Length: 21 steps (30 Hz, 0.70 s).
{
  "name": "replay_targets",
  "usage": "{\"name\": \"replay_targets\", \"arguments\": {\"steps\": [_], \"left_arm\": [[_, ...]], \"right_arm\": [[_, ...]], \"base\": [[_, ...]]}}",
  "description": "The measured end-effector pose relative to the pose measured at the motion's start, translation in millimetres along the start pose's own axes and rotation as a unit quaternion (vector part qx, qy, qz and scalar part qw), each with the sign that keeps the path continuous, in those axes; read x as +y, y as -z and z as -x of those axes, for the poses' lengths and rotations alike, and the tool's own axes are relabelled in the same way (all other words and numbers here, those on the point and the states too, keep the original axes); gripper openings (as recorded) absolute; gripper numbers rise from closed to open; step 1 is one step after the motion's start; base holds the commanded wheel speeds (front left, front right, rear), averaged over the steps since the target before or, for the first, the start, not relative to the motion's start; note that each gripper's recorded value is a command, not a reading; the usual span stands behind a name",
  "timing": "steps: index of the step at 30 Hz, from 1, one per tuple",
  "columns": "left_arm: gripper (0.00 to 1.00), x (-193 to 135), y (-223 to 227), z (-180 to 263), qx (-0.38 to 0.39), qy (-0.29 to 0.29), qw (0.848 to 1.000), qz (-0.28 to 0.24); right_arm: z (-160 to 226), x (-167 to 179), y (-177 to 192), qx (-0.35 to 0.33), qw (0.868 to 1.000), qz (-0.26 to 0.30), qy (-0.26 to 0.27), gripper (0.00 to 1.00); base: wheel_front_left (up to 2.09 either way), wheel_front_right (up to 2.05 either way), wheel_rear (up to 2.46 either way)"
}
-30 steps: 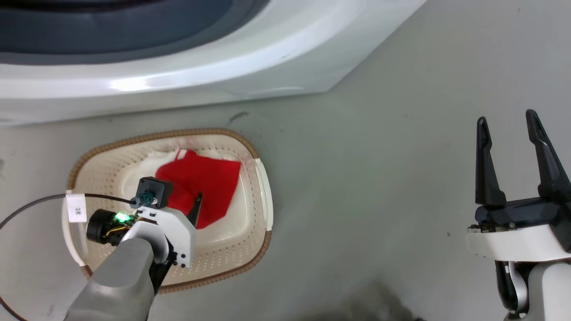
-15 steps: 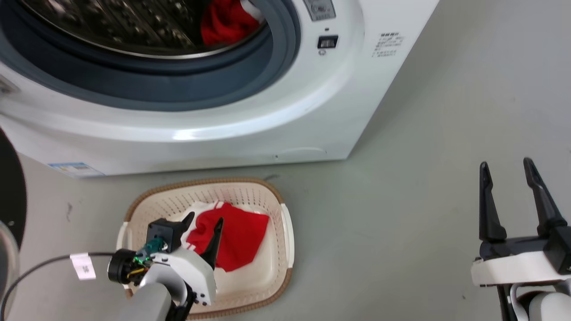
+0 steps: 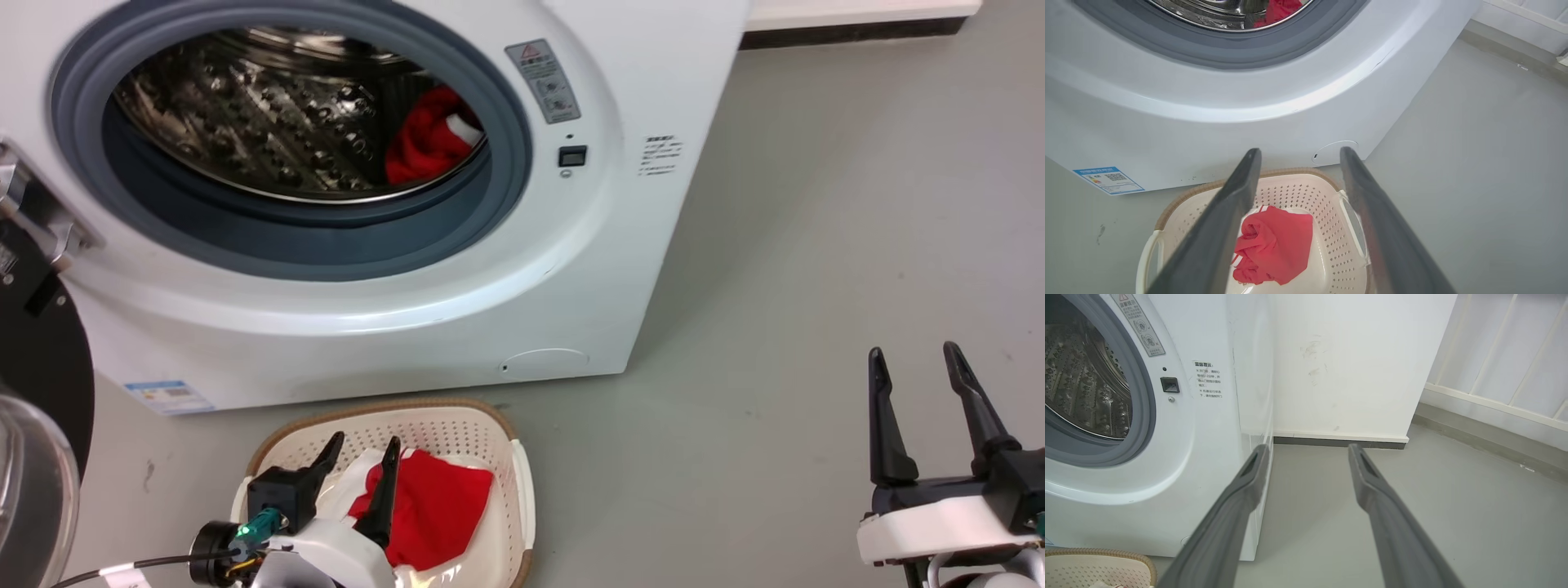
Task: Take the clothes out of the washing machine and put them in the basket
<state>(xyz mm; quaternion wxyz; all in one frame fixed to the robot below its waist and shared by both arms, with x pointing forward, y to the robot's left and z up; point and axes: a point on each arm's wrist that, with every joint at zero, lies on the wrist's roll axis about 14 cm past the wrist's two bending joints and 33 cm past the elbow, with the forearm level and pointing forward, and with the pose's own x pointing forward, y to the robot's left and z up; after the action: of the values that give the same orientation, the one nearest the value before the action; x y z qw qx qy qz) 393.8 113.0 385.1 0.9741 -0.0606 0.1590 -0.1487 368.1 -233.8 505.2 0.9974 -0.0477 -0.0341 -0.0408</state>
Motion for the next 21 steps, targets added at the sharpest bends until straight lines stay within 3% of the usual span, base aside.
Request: {"name": "replay_targets", "arguments": {"steps": [10, 21], "left_arm": [[1.0, -8.7, -39.5, -23.4, -0.054, 0.027, 0.998, -0.02], [1.0, 17.6, -120.7, -129.2, -0.091, 0.052, 0.991, -0.088]], "right_arm": [[17.5, -13.5, 0.2, 0.006, 1.0, -0.008, 0.024, 1.0], [7.0, -22.6, 25.9, 0.046, 0.998, -0.007, 0.041, 1.0]], "base": [[0.0, 0.0, 0.0], [0.0, 0.0, 0.0]]}}
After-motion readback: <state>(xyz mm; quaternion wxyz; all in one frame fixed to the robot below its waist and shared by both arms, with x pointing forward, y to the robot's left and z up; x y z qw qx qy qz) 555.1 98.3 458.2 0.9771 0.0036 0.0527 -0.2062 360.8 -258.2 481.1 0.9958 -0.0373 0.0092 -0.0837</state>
